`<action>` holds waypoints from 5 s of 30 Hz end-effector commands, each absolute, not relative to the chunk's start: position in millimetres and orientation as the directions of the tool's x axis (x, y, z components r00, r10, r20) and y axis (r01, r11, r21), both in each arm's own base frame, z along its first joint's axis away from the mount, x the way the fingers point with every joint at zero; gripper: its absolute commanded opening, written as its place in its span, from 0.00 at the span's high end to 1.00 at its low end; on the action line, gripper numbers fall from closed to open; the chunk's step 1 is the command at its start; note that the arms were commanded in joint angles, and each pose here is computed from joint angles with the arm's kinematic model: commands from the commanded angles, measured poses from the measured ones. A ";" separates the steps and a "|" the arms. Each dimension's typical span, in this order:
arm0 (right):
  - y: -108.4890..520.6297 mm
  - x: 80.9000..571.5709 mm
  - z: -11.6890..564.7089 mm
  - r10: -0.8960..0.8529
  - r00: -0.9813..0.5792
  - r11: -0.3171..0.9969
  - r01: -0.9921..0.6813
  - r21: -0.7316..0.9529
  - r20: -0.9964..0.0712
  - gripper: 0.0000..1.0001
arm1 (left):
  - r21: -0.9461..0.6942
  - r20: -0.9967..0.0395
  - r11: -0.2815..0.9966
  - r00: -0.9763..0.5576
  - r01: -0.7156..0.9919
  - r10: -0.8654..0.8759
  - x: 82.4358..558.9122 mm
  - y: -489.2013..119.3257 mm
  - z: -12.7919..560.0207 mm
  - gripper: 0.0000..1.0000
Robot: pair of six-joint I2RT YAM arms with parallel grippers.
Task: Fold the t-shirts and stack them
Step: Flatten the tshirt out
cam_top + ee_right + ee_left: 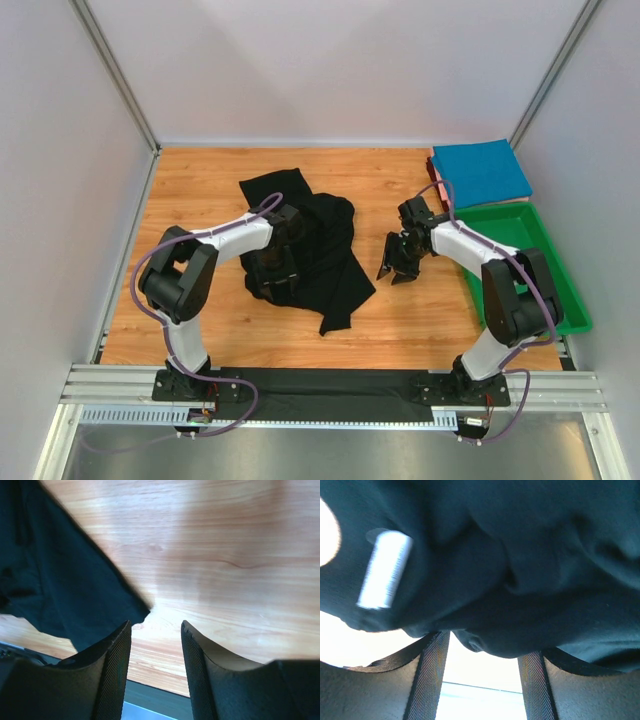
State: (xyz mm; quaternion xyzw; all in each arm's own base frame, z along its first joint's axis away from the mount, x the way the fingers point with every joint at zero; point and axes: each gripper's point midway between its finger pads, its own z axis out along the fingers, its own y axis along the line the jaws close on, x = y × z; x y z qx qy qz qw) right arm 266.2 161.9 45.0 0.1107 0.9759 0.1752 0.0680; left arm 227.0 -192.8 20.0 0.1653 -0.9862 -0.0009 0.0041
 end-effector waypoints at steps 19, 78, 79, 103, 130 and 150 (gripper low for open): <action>238.7 229.4 6.4 -0.042 -0.993 0.943 -0.077 0.323 -0.114 0.92 | 0.094 -0.125 0.936 -0.937 -0.340 -0.327 296.9 -101.2 41.6 0.38; 190.0 234.4 97.4 0.062 -0.966 0.971 0.000 0.238 -0.252 0.65 | -0.267 0.101 0.841 -0.882 -0.470 -0.461 155.6 -213.5 127.2 0.39; 189.8 234.4 96.2 0.063 -0.966 0.971 0.001 0.239 -0.250 0.65 | -0.251 0.129 0.842 -0.878 -0.478 -0.460 142.2 -223.7 125.7 0.40; 144.1 236.3 109.4 0.189 -0.927 0.955 0.096 0.282 -0.323 0.66 | 0.073 0.311 0.662 -0.614 -0.746 -0.726 80.0 -296.1 48.5 0.50; 125.2 237.8 101.3 0.196 -0.935 0.959 0.119 0.259 -0.295 0.67 | 0.160 0.270 0.667 -0.618 -0.728 -0.739 72.8 -291.1 20.8 0.55; 123.7 238.4 100.0 0.204 -0.932 0.958 0.127 0.259 -0.298 0.67 | 0.177 0.234 0.681 -0.642 -0.710 -0.730 79.4 -282.3 10.9 0.90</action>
